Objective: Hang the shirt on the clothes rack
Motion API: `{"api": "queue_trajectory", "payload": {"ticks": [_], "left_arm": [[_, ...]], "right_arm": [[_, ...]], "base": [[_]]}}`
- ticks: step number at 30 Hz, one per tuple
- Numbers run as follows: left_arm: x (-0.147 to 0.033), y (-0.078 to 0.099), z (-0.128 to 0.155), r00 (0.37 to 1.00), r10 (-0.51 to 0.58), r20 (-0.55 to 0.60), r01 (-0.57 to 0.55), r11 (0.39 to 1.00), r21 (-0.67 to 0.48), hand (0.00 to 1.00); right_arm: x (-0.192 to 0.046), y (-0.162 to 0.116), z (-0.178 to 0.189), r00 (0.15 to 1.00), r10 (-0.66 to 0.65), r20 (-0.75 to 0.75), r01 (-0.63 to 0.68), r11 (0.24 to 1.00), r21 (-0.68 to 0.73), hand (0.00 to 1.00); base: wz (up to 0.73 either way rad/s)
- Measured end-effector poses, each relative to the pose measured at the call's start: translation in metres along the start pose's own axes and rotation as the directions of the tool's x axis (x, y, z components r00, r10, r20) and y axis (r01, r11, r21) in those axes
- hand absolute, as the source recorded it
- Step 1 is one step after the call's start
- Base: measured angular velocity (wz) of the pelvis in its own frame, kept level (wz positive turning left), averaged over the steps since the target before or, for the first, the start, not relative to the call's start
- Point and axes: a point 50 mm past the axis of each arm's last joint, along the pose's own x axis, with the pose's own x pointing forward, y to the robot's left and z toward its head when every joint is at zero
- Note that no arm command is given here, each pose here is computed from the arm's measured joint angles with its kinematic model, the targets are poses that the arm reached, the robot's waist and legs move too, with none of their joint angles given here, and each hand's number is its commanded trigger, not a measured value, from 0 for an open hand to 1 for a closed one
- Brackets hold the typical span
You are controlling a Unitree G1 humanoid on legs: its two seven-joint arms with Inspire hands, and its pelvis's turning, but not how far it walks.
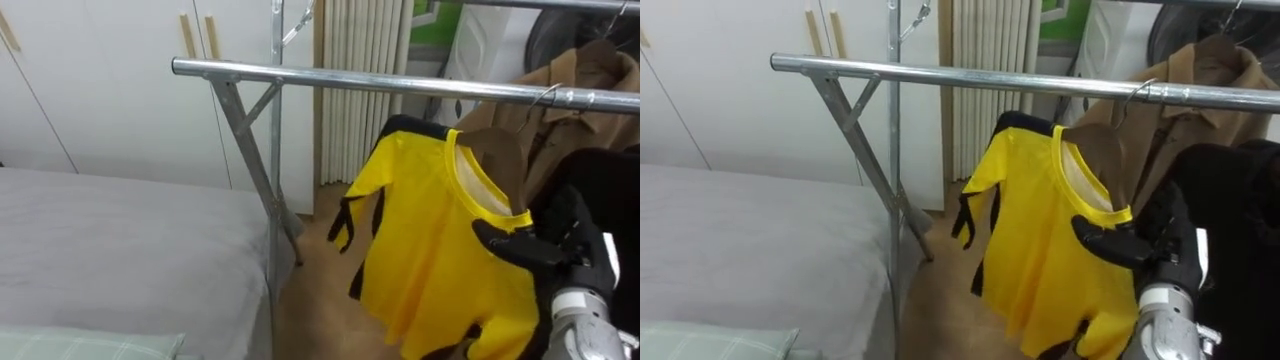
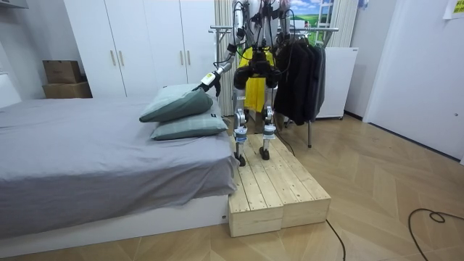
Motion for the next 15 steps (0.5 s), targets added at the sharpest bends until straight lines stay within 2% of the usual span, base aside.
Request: {"api": "queue_trajectory", "payload": {"ticks": [15], "left_arm": [[0.0000, 0.0001, 0.0007, 1.000, 0.002, 0.002, -0.002, 1.000, -0.002, 0.00]], "right_arm": [[-0.0013, 0.0018, 0.0103, 0.998, -0.014, 0.055, 0.013, 1.000, 0.023, 0.00]], "base": [[0.00]]}}
